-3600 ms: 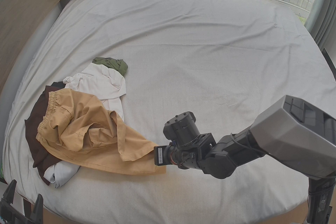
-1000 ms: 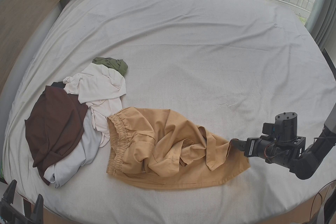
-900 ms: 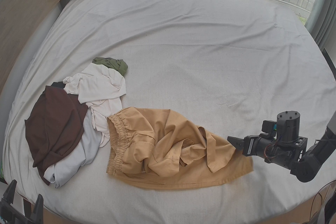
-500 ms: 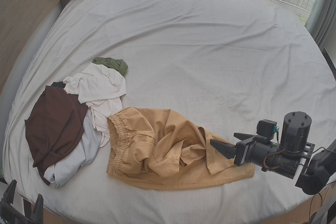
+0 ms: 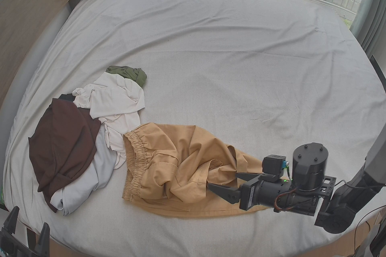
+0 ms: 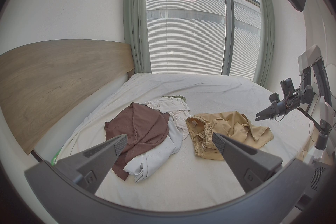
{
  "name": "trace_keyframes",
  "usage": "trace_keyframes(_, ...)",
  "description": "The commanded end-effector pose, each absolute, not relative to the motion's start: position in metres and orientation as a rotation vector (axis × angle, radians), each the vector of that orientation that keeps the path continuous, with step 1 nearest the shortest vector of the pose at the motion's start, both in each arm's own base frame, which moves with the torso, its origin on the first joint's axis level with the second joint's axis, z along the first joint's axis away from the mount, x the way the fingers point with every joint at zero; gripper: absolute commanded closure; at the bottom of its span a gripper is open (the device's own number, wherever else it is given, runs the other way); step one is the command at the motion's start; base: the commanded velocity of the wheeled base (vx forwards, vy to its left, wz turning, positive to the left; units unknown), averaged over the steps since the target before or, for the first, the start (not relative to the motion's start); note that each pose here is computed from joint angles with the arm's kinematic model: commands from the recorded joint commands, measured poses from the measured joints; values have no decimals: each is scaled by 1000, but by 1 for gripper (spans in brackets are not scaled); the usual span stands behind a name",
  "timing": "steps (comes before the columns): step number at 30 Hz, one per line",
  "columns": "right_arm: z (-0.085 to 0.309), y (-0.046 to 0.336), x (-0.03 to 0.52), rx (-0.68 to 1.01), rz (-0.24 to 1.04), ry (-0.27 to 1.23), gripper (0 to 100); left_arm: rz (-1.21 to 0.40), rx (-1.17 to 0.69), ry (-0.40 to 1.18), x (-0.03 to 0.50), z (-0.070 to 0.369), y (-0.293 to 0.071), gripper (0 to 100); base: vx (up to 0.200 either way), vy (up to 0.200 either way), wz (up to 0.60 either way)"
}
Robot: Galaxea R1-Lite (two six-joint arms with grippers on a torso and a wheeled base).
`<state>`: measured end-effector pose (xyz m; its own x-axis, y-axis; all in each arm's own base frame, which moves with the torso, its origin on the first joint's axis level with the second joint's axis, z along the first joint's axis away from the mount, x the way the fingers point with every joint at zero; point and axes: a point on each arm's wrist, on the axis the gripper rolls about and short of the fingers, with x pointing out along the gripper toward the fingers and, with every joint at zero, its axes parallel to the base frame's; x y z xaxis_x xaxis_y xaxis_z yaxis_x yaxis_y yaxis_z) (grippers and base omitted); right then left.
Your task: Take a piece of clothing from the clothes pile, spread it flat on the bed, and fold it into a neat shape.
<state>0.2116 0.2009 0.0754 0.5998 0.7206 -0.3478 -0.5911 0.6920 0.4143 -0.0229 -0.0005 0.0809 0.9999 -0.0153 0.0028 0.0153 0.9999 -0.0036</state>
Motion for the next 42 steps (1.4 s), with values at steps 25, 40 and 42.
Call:
trace_keyframes(25,35,247,236,245,815,590,0,-15,-5,-1,-23,76,-1,0,0,0,0)
trace_keyframes(40,38,250,239,261,824,558,100,-22,-6,-28,-23,78,-1,0,0,0,0)
trace_keyframes(42,39,249,239,266,825,550,100,-25,-14,-185,-28,102,-1,0,0,0,0)
